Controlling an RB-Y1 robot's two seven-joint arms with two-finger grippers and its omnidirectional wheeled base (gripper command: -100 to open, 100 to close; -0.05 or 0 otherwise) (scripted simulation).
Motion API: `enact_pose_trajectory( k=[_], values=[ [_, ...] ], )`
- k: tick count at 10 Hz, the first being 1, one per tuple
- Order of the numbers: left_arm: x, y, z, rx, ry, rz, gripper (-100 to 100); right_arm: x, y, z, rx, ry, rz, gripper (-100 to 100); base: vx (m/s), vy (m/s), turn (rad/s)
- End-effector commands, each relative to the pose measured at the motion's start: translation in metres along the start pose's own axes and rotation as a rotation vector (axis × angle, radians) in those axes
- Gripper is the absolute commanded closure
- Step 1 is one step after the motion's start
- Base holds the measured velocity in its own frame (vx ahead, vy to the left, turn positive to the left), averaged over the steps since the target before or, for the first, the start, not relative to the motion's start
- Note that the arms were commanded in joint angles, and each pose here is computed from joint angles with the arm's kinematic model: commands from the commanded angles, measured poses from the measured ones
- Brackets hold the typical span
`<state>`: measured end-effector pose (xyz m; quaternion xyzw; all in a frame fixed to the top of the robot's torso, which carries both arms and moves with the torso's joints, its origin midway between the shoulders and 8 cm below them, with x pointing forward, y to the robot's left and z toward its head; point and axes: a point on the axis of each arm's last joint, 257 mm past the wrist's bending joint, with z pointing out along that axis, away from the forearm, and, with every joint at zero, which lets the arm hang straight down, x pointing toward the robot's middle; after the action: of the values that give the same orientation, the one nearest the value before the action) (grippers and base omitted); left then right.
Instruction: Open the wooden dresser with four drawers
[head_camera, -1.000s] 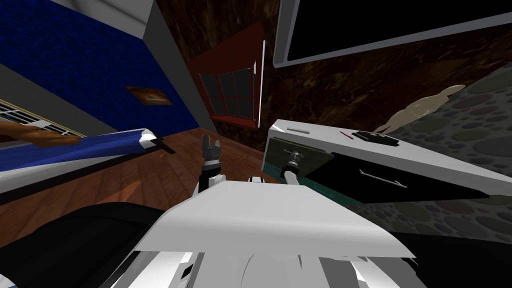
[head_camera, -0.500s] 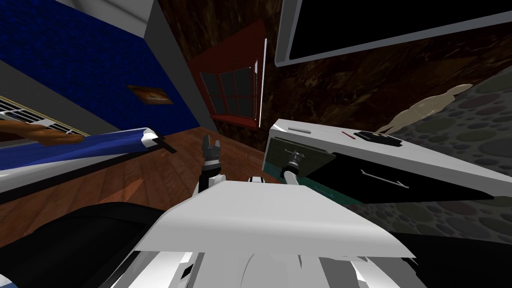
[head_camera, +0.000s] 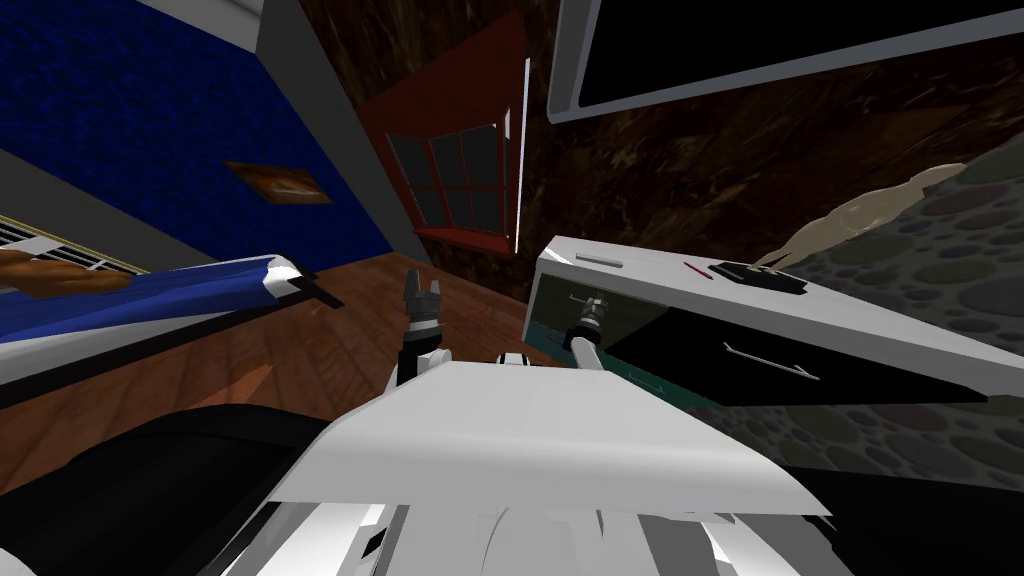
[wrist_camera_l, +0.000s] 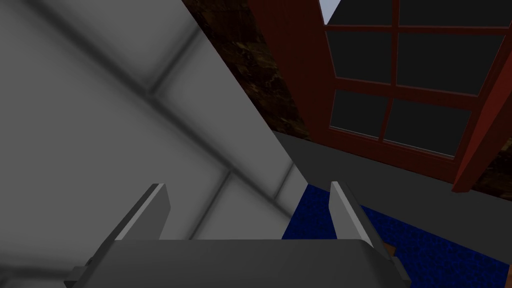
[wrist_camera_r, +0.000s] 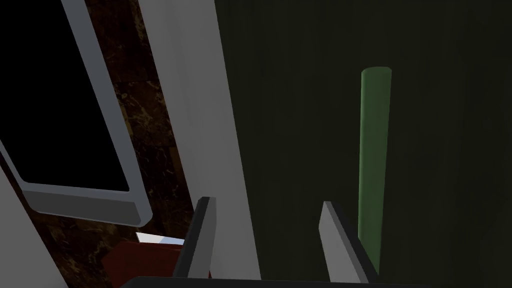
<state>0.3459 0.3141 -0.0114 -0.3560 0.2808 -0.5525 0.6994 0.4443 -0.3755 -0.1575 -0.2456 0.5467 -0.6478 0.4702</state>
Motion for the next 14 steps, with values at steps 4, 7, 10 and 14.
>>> enact_pose_trajectory(
  k=[4,7,10,14],
  values=[
    [0.0,0.0,0.0,0.0,0.0,0.0,0,0.006,0.018,-0.012,-0.025,0.007,-0.001,100,-0.039,0.016,0.047],
    [0.0,0.0,0.0,0.0,0.0,0.0,0,-0.009,0.032,-0.011,-0.077,-0.006,0.072,-100,-0.037,0.049,-0.019],
    [0.0,0.0,0.0,0.0,0.0,0.0,0,-0.017,0.038,-0.01,-0.104,-0.016,0.109,-100,-0.025,0.038,-0.005],
    [0.0,0.0,0.0,0.0,0.0,0.0,0,-0.014,0.022,0.004,-0.072,-0.008,0.111,-100,0.001,0.006,-0.027]
  ],
)
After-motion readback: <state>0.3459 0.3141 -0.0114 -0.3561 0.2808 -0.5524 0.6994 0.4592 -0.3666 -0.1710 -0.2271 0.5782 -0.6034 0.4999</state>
